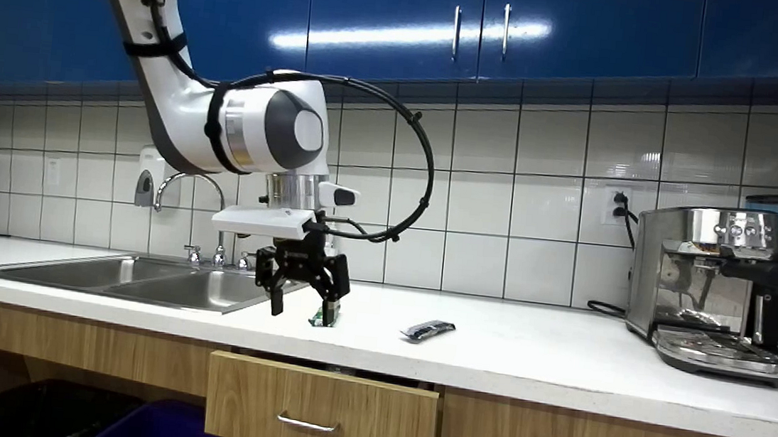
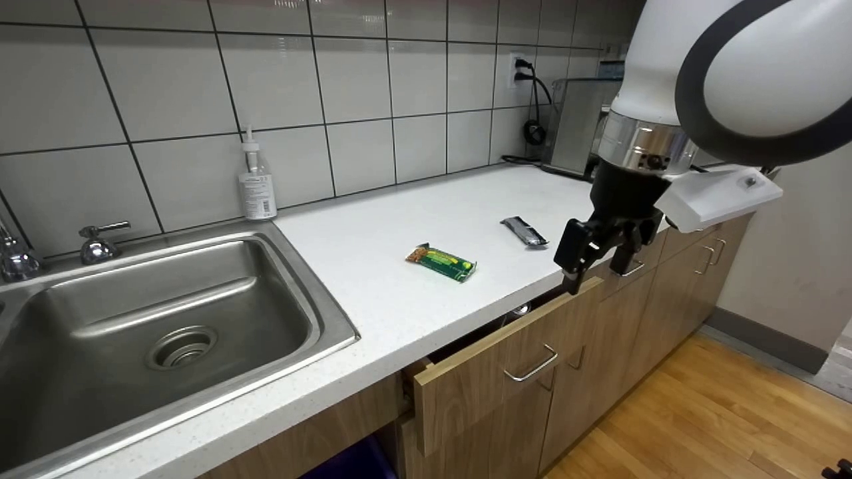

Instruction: Open the drawer, then place the can inside, and then close the drawer

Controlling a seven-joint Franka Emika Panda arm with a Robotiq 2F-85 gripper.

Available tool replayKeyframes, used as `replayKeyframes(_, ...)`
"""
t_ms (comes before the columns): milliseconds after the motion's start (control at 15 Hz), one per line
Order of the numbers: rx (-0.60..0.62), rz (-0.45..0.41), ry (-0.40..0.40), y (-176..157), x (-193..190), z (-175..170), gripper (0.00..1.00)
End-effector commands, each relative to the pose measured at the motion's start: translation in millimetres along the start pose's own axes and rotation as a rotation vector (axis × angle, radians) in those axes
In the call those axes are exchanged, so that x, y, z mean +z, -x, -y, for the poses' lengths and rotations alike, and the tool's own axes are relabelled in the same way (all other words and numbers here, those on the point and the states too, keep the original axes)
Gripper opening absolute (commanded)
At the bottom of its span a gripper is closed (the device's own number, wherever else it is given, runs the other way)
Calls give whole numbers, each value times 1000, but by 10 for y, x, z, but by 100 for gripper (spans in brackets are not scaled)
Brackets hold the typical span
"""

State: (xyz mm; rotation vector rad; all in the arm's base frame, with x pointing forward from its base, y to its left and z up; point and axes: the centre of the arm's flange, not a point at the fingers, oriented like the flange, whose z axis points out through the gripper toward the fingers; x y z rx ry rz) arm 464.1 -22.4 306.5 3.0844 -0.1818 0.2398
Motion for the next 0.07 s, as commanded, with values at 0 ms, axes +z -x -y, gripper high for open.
replayKeyframes(0, 0, 1, 0, 2, 2, 0, 100)
